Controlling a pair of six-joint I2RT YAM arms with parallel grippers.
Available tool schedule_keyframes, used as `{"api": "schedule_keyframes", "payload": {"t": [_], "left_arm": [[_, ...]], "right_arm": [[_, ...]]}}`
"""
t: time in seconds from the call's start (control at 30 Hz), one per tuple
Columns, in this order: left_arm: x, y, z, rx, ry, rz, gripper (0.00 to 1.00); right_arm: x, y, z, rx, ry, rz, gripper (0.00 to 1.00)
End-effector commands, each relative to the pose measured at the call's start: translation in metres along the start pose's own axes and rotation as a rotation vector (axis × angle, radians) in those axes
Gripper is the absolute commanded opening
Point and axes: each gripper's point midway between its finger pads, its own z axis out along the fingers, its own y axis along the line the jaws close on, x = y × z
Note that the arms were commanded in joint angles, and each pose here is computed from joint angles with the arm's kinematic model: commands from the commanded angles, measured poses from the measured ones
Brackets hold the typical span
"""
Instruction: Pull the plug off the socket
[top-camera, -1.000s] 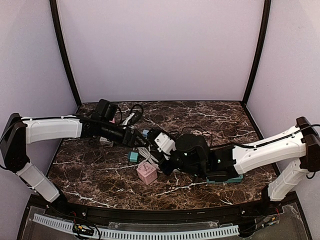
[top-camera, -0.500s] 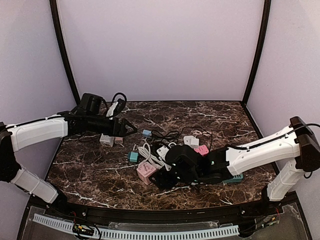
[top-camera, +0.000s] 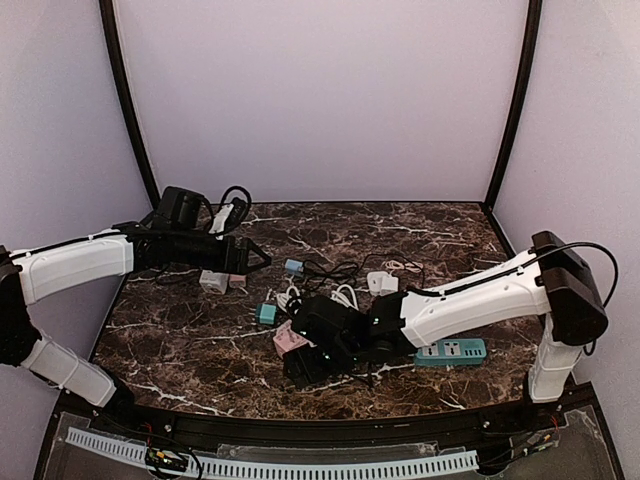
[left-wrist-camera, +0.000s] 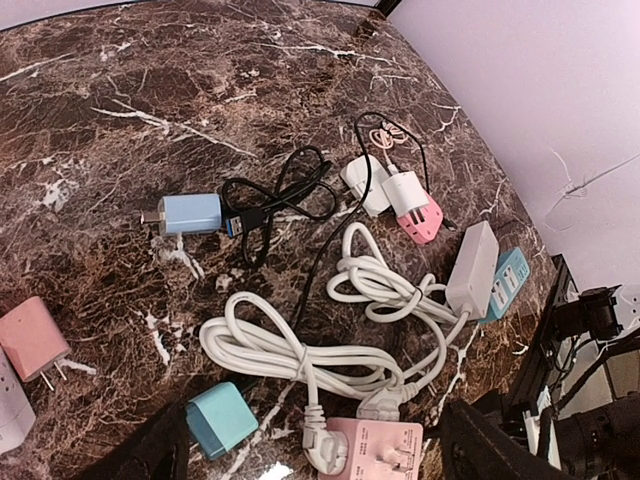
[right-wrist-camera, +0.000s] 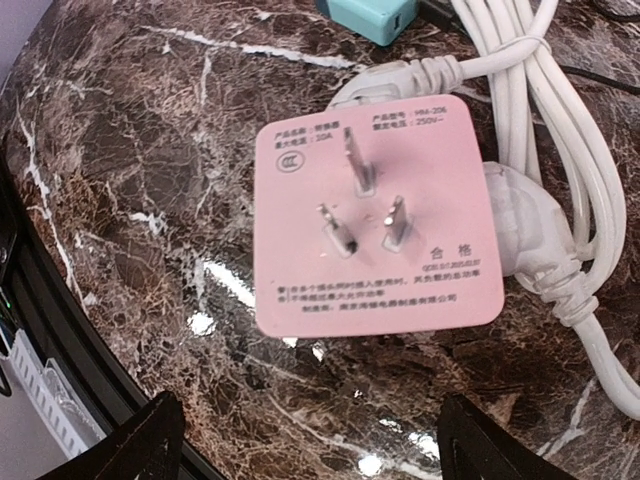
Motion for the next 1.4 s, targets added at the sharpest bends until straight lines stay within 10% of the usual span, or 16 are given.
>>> {"api": "schedule_keyframes", "payload": {"t": [0.0,0.7,0.87,1.13,1.37], "left_arm": [[0.002,-0.001,-0.006,-0.012,0.002,0.021,0.86],[0.002,-0.002,-0.006,-0.008,0.008,0.024,0.88],[0.003,-0.001,-0.005,-0.006,0.011,0.022,0.88],[0.001,-0.010,-0.005,0.039,0.008,0.033,0.88],[-0.011,-0.037,-0.022,0.148,-0.066,0.128,0.88]], "right_arm": [[-0.008,-0.021,0.006,0.106,-0.022,0.038,0.88],[-0.040,-0.024,0.038,0.184,-0.127,-0.007,0.80],[-0.042,-0.023,0.037,0.182,-0.140,0.001,0.61],[-0.074,-0.017,-0.027,0.130,-0.289,-0.063,0.02],[-0.090,-0.016,-0.065,-0.115,-0.236,-0.140,0.00]]}}
